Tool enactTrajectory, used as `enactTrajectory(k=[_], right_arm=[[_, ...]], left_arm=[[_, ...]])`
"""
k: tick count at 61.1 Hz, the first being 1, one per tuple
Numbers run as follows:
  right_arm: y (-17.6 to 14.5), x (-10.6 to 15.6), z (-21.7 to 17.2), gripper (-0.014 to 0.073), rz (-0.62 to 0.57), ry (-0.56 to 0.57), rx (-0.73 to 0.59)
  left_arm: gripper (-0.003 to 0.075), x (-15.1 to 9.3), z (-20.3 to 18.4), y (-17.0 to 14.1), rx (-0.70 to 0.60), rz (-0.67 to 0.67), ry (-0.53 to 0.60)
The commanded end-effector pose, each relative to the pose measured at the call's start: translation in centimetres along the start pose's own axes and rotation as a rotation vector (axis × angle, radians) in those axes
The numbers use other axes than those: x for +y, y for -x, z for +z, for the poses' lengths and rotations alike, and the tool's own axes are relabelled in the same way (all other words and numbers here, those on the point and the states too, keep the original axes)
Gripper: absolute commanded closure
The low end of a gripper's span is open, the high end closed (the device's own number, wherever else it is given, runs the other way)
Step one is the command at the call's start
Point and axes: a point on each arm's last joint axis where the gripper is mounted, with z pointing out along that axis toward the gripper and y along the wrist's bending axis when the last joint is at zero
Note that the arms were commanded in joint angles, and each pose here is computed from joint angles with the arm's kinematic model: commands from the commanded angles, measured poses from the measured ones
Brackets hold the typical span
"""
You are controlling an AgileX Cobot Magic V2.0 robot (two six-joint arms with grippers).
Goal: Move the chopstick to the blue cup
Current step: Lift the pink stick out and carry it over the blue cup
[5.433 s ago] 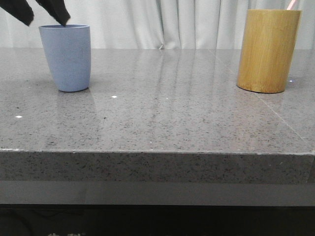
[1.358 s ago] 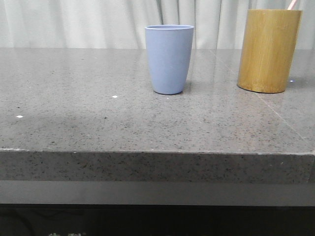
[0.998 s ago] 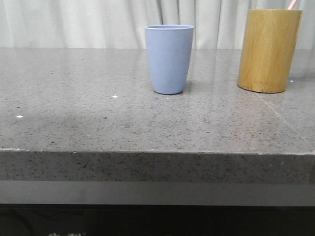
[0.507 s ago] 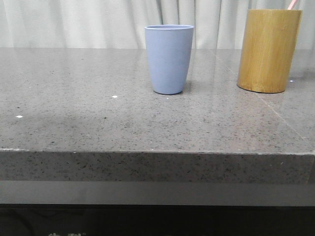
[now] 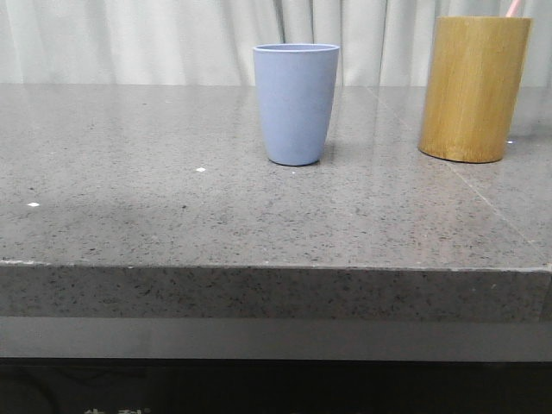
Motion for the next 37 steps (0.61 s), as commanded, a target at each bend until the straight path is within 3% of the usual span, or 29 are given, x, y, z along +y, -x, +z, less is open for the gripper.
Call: enactTrajectory(k=[1, 14, 26, 37], right_arm=[[1.9, 2.7, -4.0, 0.0656, -0.081, 0.029, -0.125], [3.4, 6.4, -9.4, 0.0654, -0.208, 0.015, -0.254], [2.5, 10.7, -13.8, 0.0654, -0.363, -0.054, -0.340], [0.9, 15.9, -15.8, 0.0654, -0.483, 0.039, -0.393]], left_arm=[[0.0482, -0.2, -1.4, 1.0, -0.112, 0.000, -0.004], [0.0482, -0.2, -1.4, 1.0, -0.112, 0.000, -0.004], [0.0482, -0.2, -1.4, 1.0, -0.119, 0.000, -0.003], [0.0482, -0.2, -1.4, 1.1, -0.122, 0.000, -0.003]])
